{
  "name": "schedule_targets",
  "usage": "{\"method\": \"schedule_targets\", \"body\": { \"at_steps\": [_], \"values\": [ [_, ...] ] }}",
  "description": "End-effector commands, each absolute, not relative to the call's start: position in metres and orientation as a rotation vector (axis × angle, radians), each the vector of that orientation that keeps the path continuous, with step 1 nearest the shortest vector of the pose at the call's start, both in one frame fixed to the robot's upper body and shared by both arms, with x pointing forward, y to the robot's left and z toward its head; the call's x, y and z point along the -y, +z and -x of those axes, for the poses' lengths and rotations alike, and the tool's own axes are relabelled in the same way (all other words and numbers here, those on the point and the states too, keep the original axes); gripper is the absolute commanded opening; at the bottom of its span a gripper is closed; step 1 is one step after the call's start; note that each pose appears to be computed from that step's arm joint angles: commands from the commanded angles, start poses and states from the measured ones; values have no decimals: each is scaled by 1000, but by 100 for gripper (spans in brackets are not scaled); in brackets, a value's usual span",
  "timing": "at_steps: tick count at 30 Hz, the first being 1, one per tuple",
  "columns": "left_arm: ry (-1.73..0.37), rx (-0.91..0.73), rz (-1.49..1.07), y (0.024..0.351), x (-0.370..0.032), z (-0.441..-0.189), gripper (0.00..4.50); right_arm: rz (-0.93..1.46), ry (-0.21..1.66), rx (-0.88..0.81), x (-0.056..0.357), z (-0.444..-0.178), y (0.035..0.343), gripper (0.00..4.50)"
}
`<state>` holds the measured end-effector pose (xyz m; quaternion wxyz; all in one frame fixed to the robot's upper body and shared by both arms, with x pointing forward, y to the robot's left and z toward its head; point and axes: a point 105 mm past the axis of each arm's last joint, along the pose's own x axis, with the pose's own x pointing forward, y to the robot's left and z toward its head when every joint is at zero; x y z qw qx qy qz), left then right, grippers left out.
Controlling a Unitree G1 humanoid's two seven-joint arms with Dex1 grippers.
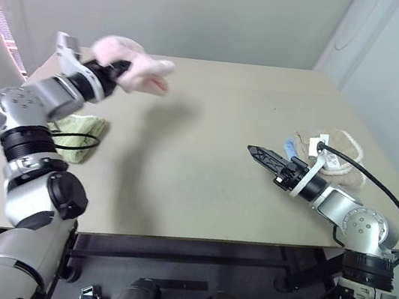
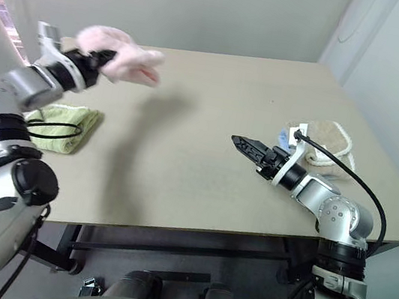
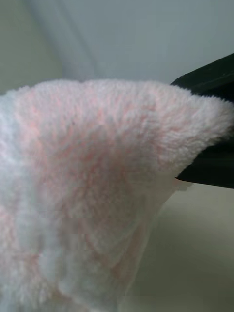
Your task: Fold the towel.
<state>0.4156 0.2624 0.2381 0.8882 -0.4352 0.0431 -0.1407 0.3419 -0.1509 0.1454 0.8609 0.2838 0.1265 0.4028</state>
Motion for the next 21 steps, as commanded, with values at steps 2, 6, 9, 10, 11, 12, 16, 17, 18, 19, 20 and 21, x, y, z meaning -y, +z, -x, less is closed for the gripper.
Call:
{"method": "schedule_targets", "body": {
  "at_steps": [2,6,9,10,11,12,16,17,18,19,20,21],
  "values": [
    [-177,54,811,269,-316,-409,2,-545,904,-239,139,-350,155,416],
    [-55,84,864,255,-358,-399,2,-503,939,-259,130,-352,152,416],
    [-12,93,954,238,-373,-395,2,-491,948,-267,128,-353,150,416],
    [-9,95,974,234,-375,-394,2,-488,949,-269,128,-354,149,416],
    [5,78,989,224,-375,-394,2,-477,955,-276,127,-354,148,416],
    [0,61,1017,213,-371,-394,2,-454,961,-285,126,-354,147,416],
    [9,24,1055,193,-361,-394,2,-420,974,-292,125,-354,146,416],
    [2,19,1067,190,-358,-393,2,-417,974,-291,125,-355,146,416],
    [0,5,1072,185,-354,-392,2,-413,974,-291,126,-355,146,416],
    [-2,-17,1074,178,-350,-390,2,-406,974,-294,125,-356,145,416],
    [-1,-31,1071,173,-347,-387,2,-397,973,-293,125,-356,144,416],
    [1,-41,1070,168,-345,-384,2,-392,974,-292,126,-356,144,416]
  ]
}}
